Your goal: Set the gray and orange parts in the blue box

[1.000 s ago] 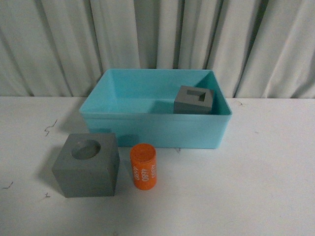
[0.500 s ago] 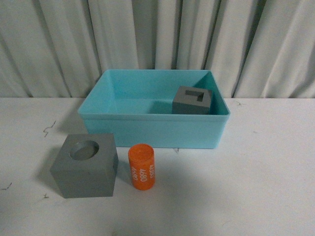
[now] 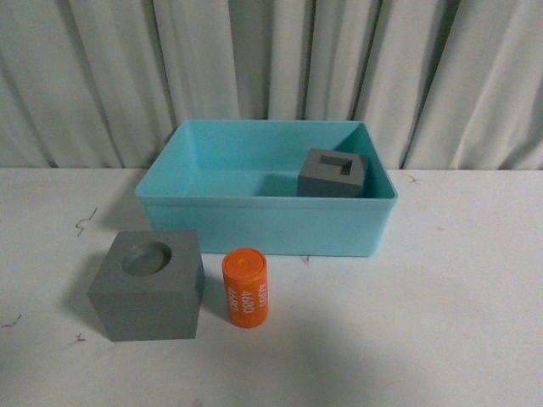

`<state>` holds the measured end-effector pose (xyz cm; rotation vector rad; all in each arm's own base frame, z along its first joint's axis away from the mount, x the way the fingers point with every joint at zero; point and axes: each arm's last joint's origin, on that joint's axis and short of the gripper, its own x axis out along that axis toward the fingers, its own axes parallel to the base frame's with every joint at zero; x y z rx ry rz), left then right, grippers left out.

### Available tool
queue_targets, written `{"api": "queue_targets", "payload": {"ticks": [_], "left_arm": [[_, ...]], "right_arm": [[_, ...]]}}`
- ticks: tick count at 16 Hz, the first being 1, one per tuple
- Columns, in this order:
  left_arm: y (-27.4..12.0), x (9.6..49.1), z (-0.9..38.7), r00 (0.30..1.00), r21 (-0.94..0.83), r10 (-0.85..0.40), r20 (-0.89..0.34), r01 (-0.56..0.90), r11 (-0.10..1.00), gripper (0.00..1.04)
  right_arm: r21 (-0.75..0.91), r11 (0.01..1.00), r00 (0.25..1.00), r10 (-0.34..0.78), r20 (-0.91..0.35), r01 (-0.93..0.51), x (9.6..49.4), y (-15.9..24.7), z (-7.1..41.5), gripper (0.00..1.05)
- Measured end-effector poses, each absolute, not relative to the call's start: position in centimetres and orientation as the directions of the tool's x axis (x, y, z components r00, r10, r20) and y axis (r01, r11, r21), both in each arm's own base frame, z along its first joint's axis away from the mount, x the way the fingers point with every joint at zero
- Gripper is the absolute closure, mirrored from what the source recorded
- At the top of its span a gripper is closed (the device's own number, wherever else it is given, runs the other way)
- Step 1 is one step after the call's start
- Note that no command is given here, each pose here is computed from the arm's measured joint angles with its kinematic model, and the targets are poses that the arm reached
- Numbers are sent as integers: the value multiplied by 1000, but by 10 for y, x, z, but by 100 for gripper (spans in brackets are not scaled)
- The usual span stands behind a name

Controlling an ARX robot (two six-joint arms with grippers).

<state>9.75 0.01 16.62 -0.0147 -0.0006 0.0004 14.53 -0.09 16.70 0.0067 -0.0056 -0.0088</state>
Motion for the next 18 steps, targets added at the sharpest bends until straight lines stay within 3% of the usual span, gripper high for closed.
{"api": "queue_targets", "payload": {"ticks": [1,18], "left_arm": [[0,97,166,1000,-15,1,1,-1,1000,7],[0,97,166,1000,-15,1,1,-1,1000,7]], "right_arm": [[6,1000,999,-9,-32,9,142,-1,161,103],[6,1000,1000,-9,14,9,109,-1,170,103]]}}
